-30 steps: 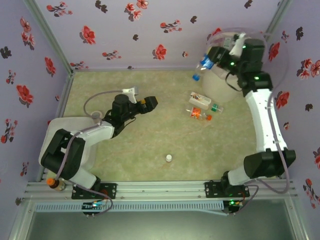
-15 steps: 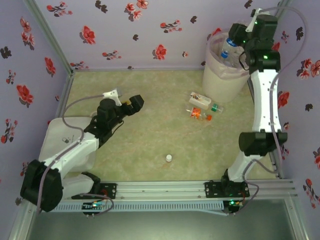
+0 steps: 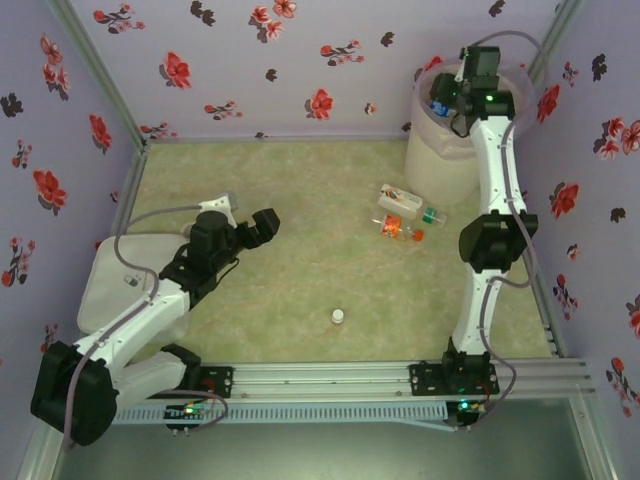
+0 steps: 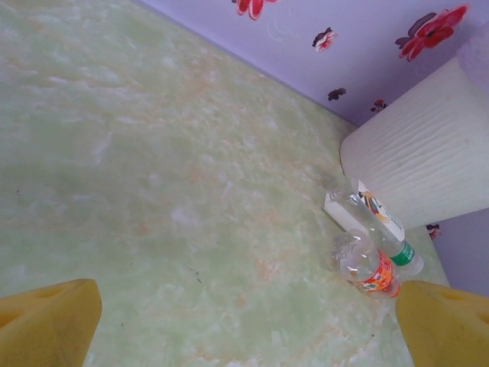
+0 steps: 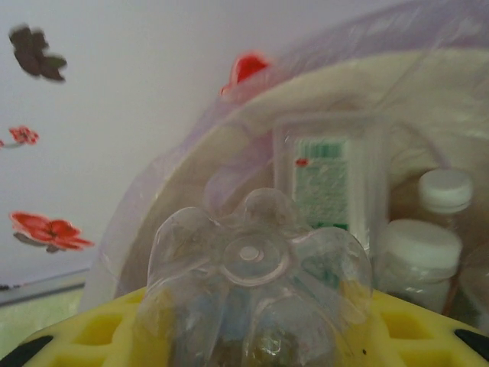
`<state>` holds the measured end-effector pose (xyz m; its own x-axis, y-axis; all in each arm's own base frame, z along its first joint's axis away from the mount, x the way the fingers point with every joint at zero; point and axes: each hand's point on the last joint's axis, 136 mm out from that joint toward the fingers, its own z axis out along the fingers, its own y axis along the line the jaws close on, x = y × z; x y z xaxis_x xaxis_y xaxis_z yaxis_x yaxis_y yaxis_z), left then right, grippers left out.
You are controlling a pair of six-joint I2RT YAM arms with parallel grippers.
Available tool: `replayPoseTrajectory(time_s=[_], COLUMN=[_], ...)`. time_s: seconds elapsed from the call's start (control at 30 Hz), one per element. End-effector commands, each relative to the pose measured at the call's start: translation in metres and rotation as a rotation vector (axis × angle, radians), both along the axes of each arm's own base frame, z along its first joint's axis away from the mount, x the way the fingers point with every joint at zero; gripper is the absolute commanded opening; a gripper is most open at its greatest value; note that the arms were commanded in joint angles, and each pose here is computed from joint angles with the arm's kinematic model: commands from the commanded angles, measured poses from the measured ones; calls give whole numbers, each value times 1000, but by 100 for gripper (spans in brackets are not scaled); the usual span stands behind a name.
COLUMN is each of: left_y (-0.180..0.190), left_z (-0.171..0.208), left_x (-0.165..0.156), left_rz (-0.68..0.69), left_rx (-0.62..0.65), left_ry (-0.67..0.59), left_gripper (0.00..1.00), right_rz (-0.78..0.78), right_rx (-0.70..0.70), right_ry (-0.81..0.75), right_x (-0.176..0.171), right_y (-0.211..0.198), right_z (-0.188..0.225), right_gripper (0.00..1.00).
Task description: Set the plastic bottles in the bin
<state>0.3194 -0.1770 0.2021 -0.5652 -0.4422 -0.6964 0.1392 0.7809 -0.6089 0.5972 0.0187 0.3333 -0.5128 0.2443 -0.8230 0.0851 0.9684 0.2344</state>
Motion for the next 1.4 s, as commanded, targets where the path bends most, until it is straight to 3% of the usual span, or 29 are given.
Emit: replayPoseTrajectory(time_s=[0.0, 0.17, 0.3, 0.53, 0.67, 0.77, 1.03, 1.2, 1.37], left_y=[-6, -18, -24, -25, -26, -27, -25, -20, -12], left_z=[-1, -2, -4, -12, -10, -8, -14, -20, -25], left_x=[4, 12, 13, 12, 14, 16, 15, 15, 15], left_rz=[-28, -57, -80, -87, -93, -94, -81, -56, -32], left_rx=[-1, -36, -47, -26, -12, -11, 1, 21, 82], left_ry=[-16, -2, 8, 36, 40, 37, 78, 104, 123], left_gripper=[98, 98, 98, 99, 99, 99, 100, 100, 100], right_rz=[45, 64, 90, 90, 76, 75, -113, -149, -224], right_rx=[-15, 30, 57, 70, 71, 62, -38, -113, 56], right_ry=[128, 223, 255, 143, 57, 2, -168, -186, -190], right_x=[-3, 0, -3, -13, -22, -29, -71, -121, -189], right_y=[9, 20, 29, 27, 18, 14, -23, -31, -29], right_z=[-44, -85, -95, -34, 7, 30, 99, 113, 95], right_gripper=[4, 11, 34, 68, 82, 99, 100, 100, 100])
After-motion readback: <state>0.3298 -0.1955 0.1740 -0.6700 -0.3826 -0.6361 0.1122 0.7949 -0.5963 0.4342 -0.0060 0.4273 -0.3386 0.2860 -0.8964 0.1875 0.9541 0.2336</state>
